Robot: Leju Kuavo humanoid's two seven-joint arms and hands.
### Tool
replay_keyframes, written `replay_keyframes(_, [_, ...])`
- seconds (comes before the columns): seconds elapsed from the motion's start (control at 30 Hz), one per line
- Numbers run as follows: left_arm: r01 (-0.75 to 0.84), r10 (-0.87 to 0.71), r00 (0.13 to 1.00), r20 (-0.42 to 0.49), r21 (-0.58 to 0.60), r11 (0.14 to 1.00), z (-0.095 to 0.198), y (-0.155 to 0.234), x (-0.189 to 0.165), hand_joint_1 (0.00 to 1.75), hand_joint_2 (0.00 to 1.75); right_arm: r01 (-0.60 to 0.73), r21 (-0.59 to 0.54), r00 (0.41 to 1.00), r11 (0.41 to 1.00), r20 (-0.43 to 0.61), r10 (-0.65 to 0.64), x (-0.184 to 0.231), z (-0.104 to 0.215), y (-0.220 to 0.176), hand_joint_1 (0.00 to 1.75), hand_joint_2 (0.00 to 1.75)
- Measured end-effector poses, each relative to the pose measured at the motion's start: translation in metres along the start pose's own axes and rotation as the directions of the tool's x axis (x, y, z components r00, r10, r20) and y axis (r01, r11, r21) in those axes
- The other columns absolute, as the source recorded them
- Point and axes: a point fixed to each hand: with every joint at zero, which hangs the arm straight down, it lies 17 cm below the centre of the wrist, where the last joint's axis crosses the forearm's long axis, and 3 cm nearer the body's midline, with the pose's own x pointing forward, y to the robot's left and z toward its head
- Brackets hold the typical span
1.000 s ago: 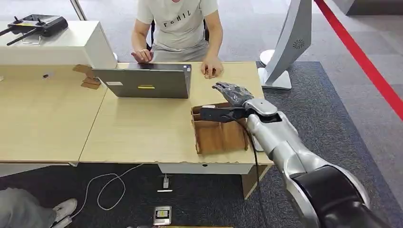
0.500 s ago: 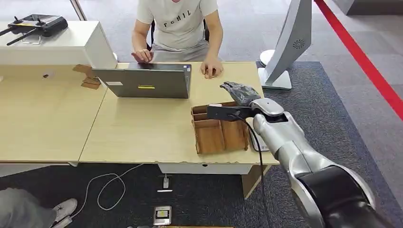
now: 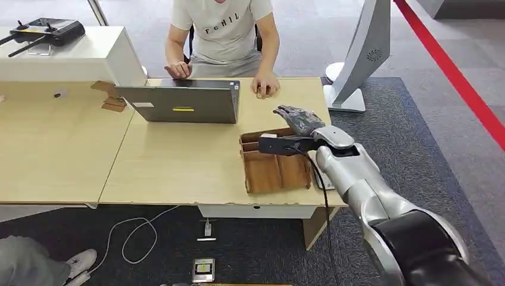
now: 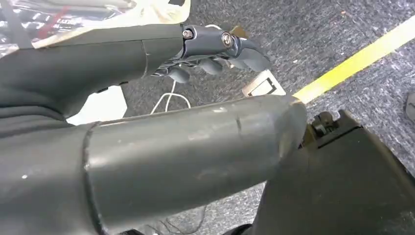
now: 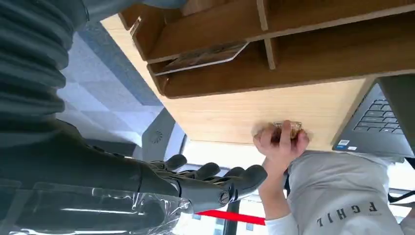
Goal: Pass the card to the sensor for recognition and then transmit it.
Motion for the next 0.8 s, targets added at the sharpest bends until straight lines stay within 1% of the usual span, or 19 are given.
replay_keyframes(0.8, [0.007,-0.007,1.0,-0.015,-0.002,1.0,-0.0004,-0.0027,-0.0011,0.0,0.0,0.003,0.009,1.0,1.0,0.007,-0.003,0.0029,0.0005,0.0072,0.0,1.75])
